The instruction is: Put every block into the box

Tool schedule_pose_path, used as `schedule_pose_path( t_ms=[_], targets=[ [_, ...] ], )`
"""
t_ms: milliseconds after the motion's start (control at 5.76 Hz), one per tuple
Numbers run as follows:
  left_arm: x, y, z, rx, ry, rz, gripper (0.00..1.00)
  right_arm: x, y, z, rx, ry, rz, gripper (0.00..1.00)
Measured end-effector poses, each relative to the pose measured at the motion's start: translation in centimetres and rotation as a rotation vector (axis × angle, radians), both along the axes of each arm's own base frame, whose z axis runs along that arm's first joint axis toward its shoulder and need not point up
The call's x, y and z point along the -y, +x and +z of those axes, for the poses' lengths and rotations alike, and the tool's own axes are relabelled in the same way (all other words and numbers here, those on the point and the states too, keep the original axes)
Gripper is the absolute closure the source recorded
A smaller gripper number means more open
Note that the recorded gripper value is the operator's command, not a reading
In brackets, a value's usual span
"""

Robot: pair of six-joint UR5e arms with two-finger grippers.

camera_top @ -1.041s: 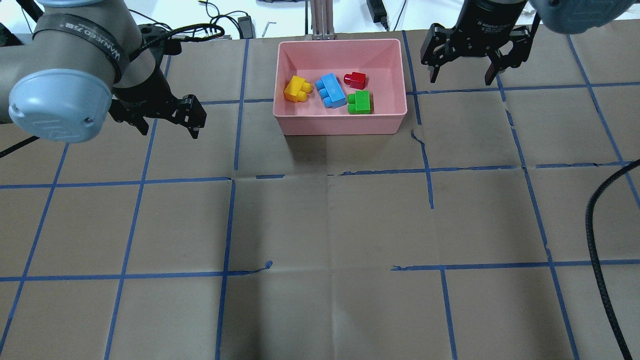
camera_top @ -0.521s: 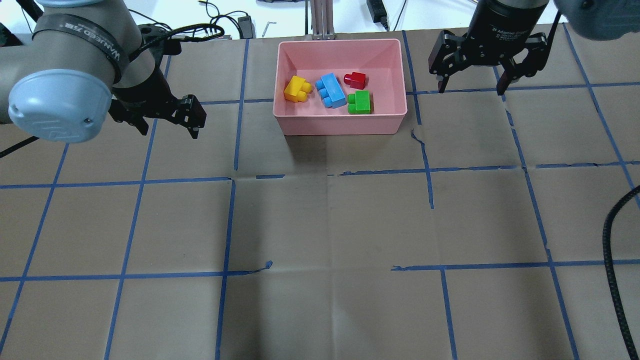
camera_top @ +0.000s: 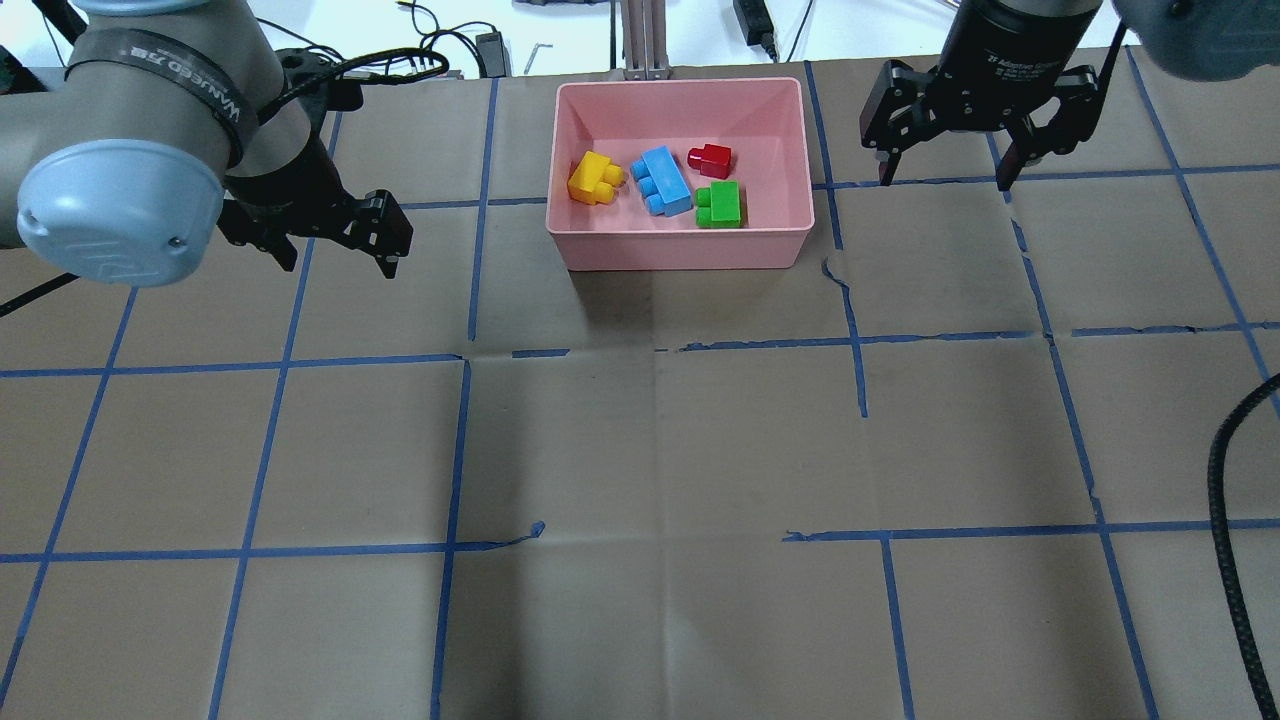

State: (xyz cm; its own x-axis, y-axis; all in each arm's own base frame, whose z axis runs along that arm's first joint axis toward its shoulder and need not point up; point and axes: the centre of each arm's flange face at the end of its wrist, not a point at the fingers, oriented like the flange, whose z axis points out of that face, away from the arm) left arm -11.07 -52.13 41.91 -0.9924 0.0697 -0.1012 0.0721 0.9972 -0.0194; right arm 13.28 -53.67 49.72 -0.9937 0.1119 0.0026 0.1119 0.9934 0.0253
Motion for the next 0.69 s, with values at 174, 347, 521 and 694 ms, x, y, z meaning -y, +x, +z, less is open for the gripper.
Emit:
schedule_pose_path(
  t_ms=[174, 347, 521, 694],
  targets=[
    [0.02, 0.0, 0.06, 0.0, -0.001, 0.0, 0.01, -0.02, 0.0, 0.03, 0.0, 0.0, 0.0, 0.01],
    [0.04, 0.0, 0.12, 0.0, -0.002, 0.0, 0.01, -0.01, 0.0, 0.06, 0.0, -0.002, -0.001, 0.01],
    [0.09, 0.0, 0.22, 0.0, -0.005, 0.0, 0.01, -0.01, 0.01, 0.13, 0.001, -0.006, -0.003, 0.01],
    [0.11, 0.0, 0.26, 0.0, -0.005, 0.0, 0.01, -0.05, 0.01, 0.21, 0.001, -0.007, -0.004, 0.01]
  ],
)
